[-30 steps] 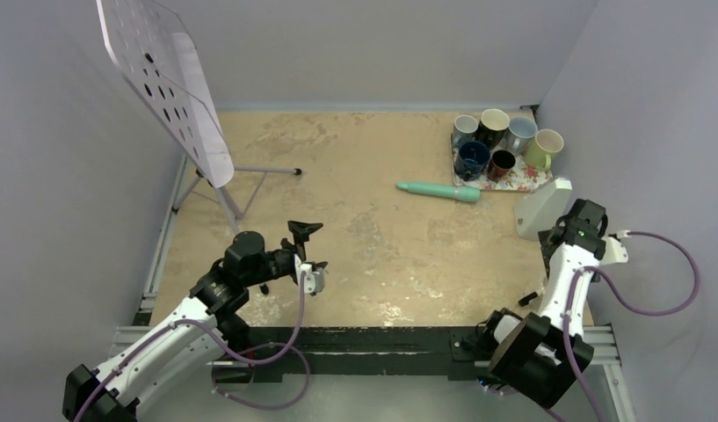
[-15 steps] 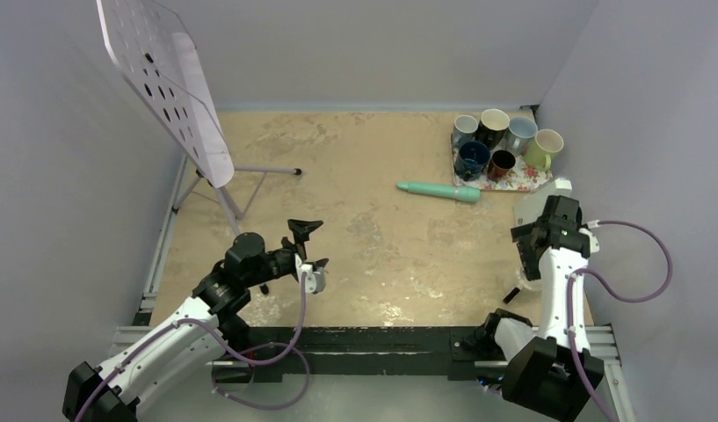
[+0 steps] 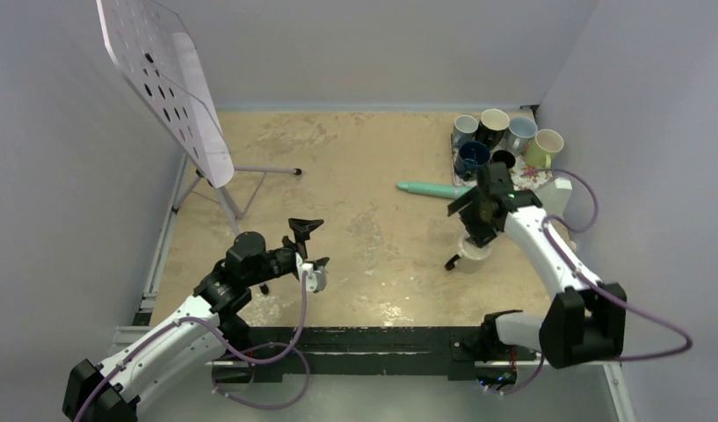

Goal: Turn the mug right side up

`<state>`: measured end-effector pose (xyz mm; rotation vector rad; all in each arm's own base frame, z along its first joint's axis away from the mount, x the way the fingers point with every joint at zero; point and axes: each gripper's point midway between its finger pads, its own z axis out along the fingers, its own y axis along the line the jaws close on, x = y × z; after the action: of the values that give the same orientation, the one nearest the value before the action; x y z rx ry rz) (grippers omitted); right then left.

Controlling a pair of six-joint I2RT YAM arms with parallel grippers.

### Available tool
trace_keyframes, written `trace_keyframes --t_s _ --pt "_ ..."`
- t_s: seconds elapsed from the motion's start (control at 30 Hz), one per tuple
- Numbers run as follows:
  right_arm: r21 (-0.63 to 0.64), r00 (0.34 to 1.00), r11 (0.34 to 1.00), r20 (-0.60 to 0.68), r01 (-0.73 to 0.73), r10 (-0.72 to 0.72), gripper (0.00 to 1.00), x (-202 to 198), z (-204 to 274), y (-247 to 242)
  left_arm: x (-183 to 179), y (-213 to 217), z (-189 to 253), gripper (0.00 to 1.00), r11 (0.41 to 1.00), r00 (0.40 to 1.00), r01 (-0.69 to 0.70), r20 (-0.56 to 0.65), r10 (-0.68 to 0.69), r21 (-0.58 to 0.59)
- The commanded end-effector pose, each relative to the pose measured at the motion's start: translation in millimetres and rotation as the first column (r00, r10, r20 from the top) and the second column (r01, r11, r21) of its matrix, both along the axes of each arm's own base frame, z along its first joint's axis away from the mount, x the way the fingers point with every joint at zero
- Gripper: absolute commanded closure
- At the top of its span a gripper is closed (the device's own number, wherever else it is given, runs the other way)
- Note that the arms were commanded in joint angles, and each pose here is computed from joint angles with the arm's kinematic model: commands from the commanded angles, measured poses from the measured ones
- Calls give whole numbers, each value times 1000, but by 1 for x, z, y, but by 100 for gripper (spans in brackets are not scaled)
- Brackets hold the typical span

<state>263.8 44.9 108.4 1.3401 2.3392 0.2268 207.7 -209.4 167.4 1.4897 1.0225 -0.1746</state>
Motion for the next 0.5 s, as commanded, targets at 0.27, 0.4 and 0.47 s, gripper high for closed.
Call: trace_keyframes --t_s 0.27,0.4,0.47 --pt "-92 892 890 38 -446 451 22 77 33 121 -3 0 2 0 1000 999 -9 -49 8 -28" --pt "-292 849 811 -6 -506 528 21 78 59 101 -4 0 1 0 999 996 -19 -82 16 -44" --pt "-335 790 738 -30 -586 613 21 66 64 111 -4 -1 2 0 998 996 -24 -92 19 -55"
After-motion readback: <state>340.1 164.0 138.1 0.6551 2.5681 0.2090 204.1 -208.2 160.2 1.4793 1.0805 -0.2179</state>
